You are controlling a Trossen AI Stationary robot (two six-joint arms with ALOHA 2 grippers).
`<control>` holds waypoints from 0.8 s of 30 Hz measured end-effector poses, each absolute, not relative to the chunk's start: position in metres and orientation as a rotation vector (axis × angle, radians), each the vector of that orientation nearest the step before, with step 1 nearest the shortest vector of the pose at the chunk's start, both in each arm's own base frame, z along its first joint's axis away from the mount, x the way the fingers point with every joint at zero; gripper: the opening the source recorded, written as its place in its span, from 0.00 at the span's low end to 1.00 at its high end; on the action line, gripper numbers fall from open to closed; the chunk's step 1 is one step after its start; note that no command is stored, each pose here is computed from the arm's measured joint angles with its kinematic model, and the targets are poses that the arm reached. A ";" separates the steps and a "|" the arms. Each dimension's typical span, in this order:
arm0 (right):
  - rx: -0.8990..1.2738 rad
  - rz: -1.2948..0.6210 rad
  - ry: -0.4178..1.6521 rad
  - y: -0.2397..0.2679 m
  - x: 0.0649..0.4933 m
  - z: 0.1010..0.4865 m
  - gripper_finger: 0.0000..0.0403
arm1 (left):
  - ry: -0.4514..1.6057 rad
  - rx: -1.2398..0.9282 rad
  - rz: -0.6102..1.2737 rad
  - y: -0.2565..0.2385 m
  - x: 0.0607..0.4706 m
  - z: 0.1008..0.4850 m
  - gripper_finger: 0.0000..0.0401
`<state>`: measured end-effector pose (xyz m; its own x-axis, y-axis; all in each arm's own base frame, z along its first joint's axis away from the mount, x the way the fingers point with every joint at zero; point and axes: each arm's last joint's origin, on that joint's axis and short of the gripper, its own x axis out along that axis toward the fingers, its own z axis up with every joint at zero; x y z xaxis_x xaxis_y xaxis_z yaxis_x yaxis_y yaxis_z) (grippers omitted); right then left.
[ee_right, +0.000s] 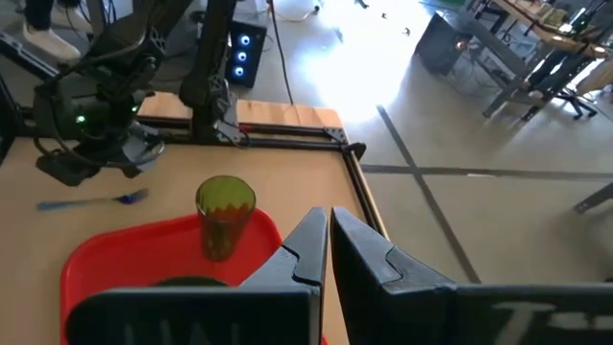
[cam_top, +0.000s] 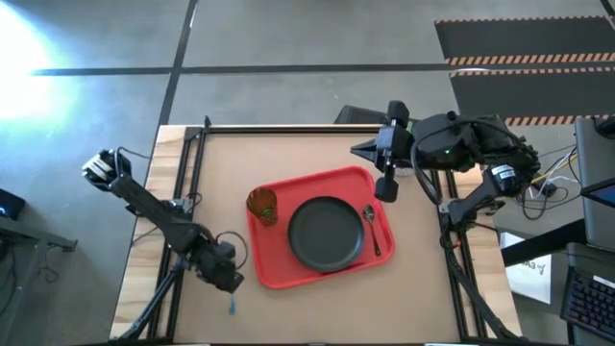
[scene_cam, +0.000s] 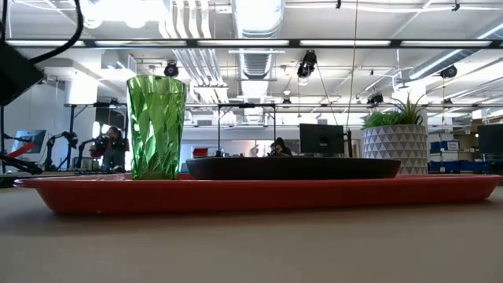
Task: Pick and place plate/cup/fork/spoon on tray
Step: Put the blue fork to the left side of the black plate on the red serving tray
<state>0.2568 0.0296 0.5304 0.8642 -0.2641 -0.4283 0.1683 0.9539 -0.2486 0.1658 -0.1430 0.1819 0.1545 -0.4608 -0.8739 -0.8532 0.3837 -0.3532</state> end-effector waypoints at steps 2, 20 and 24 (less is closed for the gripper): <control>-0.209 -0.228 0.485 0.030 0.256 0.530 0.02 | 1.492 -1.272 0.470 -0.145 0.166 0.179 0.41; -0.225 -0.223 0.502 0.029 0.255 0.528 0.02 | 1.373 -1.309 0.752 -0.161 0.190 0.154 0.42; -0.221 -0.204 0.512 0.030 0.255 0.528 0.02 | 1.390 -1.306 0.810 -0.162 0.192 0.145 0.42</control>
